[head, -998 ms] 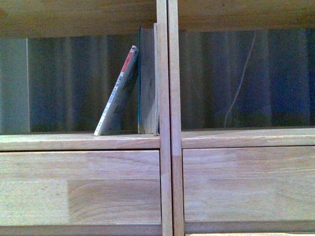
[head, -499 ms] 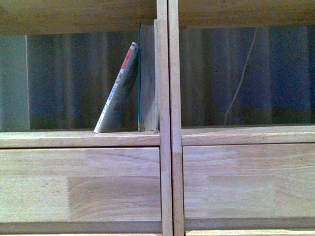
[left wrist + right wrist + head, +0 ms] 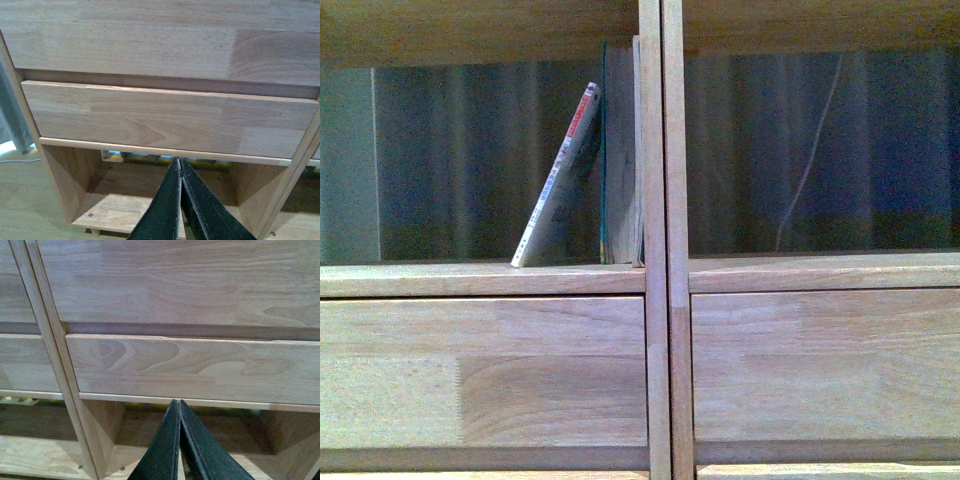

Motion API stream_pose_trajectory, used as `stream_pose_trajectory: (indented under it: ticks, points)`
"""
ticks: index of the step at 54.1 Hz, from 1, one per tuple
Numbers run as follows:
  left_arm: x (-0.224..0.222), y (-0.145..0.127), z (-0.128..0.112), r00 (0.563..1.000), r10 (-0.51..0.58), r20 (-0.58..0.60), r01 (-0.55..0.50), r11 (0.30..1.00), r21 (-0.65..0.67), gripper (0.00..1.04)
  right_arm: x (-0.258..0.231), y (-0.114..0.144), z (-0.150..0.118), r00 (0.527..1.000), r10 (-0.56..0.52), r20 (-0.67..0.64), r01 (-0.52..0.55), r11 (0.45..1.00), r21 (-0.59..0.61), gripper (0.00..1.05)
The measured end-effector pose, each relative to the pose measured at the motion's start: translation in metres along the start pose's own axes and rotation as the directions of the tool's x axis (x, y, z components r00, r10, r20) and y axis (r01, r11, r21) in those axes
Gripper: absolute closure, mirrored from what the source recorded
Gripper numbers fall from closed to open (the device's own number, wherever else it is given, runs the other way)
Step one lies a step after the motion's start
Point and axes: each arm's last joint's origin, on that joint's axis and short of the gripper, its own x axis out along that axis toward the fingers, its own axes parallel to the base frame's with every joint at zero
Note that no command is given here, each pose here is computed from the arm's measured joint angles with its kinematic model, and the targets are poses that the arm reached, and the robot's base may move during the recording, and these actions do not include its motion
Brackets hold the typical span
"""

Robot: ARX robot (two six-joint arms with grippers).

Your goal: Organize books on shelf

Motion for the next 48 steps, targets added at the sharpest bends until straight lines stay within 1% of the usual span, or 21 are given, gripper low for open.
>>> stream_pose_trajectory:
  ticks: [13,16,18,21,23,28,29,33,39,40,42,45,48]
  points:
    - [0.0000,0.0000,0.0000,1.000,0.000,0.000,0.000,1.000,0.000,1.02,0.0000,0.0000,0.0000,1.000,0.001,0.000,-0.001,1.000,0.000,1.02]
    - [0.0000,0.0000,0.0000,1.000,0.000,0.000,0.000,1.000,0.000,0.94,0.0000,0.0000,0.0000,1.000,0.001,0.000,-0.001,1.000,-0.001,0.99]
    - [0.0000,0.0000,0.0000,1.000,0.000,0.000,0.000,1.000,0.000,0.87,0.0000,0.0000,0.0000,1.000,0.001,0.000,-0.001,1.000,0.000,0.93]
    - [0.0000,0.0000,0.0000,1.000,0.000,0.000,0.000,1.000,0.000,0.73,0.0000,0.0000,0.0000,1.000,0.001,0.000,-0.001,1.000,0.000,0.79]
    - [0.0000,0.0000,0.0000,1.000,0.000,0.000,0.000,1.000,0.000,0.68,0.0000,0.0000,0.0000,1.000,0.001,0.000,-0.001,1.000,0.000,0.74]
    - [0.0000,0.0000,0.0000,1.000,0.000,0.000,0.000,1.000,0.000,0.50,0.0000,0.0000,0.0000,1.000,0.001,0.000,-0.001,1.000,0.000,0.56]
    - [0.0000,0.0000,0.0000,1.000,0.000,0.000,0.000,1.000,0.000,0.45,0.0000,0.0000,0.0000,1.000,0.001,0.000,-0.001,1.000,0.000,0.51]
    - [0.0000,0.0000,0.0000,1.000,0.000,0.000,0.000,1.000,0.000,0.34,0.0000,0.0000,0.0000,1.000,0.001,0.000,-0.001,1.000,0.000,0.41]
    - [0.0000,0.0000,0.0000,1.000,0.000,0.000,0.000,1.000,0.000,0.15,0.0000,0.0000,0.0000,1.000,0.001,0.000,-0.001,1.000,0.000,0.22]
    - [0.0000,0.0000,0.0000,1.000,0.000,0.000,0.000,1.000,0.000,0.13,0.0000,0.0000,0.0000,1.000,0.001,0.000,-0.001,1.000,0.000,0.21]
    - [0.0000,0.0000,0.0000,1.000,0.000,0.000,0.000,1.000,0.000,0.07,0.0000,0.0000,0.0000,1.000,0.001,0.000,-0.001,1.000,0.000,0.14]
    - [0.0000,0.0000,0.0000,1.000,0.000,0.000,0.000,1.000,0.002,0.07,0.0000,0.0000,0.0000,1.000,0.001,0.000,-0.001,1.000,0.000,0.07]
    - [0.0000,0.0000,0.0000,1.000,0.000,0.000,0.000,1.000,0.002,0.08,0.0000,0.0000,0.0000,1.000,0.001,0.000,-0.001,1.000,0.000,0.07]
